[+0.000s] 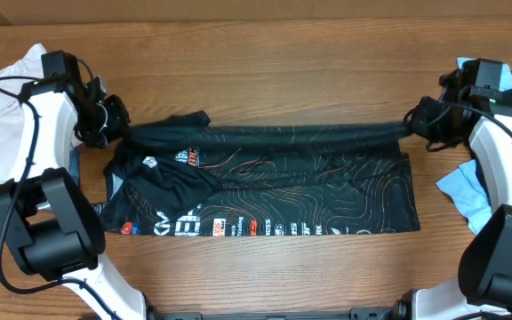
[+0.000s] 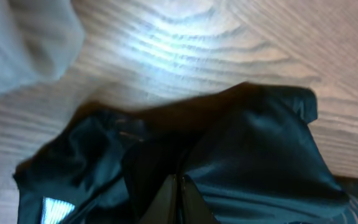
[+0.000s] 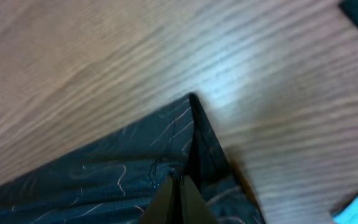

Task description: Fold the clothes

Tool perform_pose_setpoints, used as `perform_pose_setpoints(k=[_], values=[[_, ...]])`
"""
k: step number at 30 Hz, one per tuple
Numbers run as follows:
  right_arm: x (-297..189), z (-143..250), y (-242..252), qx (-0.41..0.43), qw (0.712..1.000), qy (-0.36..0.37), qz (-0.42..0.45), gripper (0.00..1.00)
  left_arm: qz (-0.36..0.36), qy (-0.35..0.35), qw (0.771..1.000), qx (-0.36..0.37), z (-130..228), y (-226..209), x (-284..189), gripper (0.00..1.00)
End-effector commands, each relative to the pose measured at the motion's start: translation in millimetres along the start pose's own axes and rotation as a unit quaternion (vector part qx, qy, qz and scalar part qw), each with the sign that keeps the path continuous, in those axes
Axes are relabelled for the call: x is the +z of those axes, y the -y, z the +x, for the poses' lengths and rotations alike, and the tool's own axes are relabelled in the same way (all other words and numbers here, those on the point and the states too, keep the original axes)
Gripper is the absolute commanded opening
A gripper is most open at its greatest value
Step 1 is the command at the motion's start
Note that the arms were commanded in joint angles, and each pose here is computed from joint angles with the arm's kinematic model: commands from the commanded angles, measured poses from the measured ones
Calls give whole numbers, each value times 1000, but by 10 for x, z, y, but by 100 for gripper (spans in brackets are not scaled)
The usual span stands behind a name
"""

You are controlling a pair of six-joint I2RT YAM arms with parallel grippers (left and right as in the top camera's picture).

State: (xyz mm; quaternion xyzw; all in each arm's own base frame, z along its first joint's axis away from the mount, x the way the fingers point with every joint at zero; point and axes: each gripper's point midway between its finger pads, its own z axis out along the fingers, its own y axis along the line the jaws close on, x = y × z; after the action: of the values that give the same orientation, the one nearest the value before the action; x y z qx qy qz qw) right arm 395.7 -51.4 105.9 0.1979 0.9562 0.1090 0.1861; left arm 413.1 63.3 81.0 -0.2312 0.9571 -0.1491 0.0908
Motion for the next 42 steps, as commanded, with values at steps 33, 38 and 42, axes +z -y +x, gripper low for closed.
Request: perform_pose_setpoints(k=[33,38,42], values=[[-357,878,558,64,973,-164,149,4,-86,-190,977,-48,971,-416,-389,4],[-355,932,580,63,970,-175,154,4,-90,-208,973,-34,1078,-343,-340,4],[-346,956,590,63,970,-178,156,4,-107,-225,968,-20,1200,-329,-272,4]])
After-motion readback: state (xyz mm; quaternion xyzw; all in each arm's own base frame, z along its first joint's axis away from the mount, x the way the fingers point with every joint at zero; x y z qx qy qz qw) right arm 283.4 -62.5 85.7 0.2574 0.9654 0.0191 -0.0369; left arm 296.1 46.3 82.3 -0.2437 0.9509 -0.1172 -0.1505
